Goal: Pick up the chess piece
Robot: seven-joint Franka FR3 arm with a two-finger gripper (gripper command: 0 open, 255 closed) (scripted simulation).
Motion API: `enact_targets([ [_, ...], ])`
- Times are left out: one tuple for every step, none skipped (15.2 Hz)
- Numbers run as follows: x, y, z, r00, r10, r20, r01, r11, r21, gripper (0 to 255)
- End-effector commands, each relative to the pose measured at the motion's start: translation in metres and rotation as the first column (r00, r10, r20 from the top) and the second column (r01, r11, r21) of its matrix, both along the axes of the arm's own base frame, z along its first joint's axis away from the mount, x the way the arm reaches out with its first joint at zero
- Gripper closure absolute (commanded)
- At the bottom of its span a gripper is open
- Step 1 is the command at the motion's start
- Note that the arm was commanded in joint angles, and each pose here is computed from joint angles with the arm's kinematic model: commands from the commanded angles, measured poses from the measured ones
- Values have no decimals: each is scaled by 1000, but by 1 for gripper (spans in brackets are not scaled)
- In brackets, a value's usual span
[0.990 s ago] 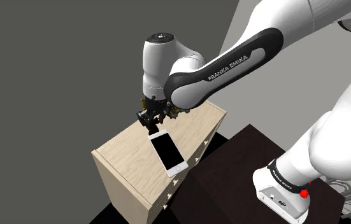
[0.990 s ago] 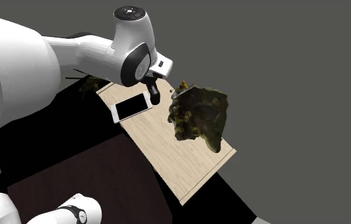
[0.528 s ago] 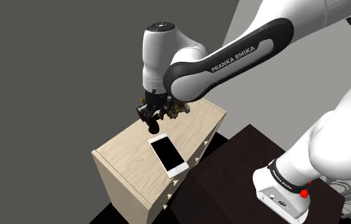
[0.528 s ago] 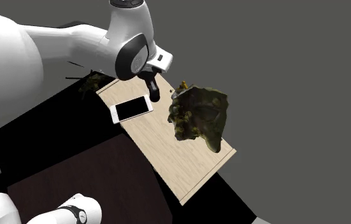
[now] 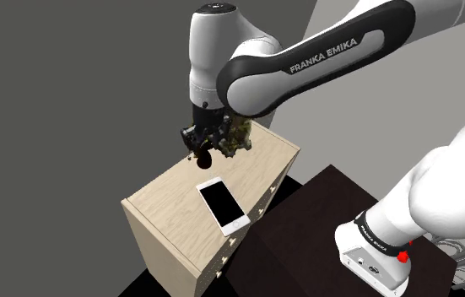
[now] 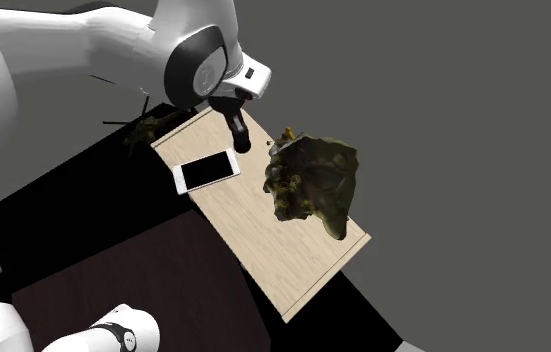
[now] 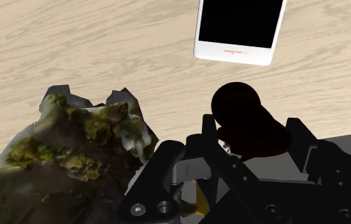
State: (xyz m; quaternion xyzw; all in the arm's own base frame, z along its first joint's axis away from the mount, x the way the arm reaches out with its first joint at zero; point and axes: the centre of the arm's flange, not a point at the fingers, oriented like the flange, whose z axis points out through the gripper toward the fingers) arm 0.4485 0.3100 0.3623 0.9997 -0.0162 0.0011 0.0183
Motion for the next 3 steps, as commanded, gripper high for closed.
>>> enact_targets([
  [-1,0,12,1000,0,0,0,1000,0,255],
  [-1,0,13,1000,0,0,0,1000,0,255],
  [-1,0,13,1000,0,0,0,1000,0,255],
])
